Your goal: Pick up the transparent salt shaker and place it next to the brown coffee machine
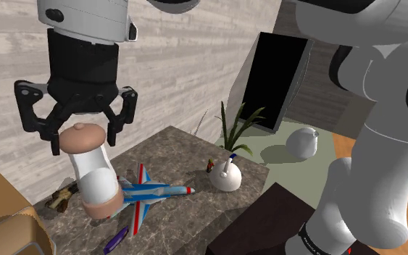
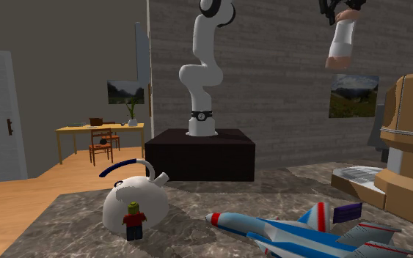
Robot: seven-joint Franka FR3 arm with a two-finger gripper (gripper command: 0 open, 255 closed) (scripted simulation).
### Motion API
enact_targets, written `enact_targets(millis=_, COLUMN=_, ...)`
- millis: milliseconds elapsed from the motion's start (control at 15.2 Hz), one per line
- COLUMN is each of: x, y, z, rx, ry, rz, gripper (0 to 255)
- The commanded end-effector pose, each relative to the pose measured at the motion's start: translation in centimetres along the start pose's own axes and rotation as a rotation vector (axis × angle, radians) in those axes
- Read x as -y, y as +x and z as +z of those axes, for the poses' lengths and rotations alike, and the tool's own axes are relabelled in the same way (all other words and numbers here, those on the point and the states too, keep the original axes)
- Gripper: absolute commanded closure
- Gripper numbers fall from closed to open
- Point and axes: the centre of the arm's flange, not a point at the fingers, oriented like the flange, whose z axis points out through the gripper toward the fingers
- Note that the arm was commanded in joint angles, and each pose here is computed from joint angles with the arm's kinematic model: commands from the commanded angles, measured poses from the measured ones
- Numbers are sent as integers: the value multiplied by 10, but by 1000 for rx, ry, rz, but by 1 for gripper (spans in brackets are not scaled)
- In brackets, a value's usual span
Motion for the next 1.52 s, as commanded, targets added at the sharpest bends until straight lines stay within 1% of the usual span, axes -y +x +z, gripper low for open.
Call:
enact_targets(millis=0, x=-2, y=0, z=11, rx=-1, ry=1, rz=0, gripper=255)
enact_targets(millis=1452, x=-21, y=-4, z=125, rx=-1, ry=1, rz=0, gripper=255)
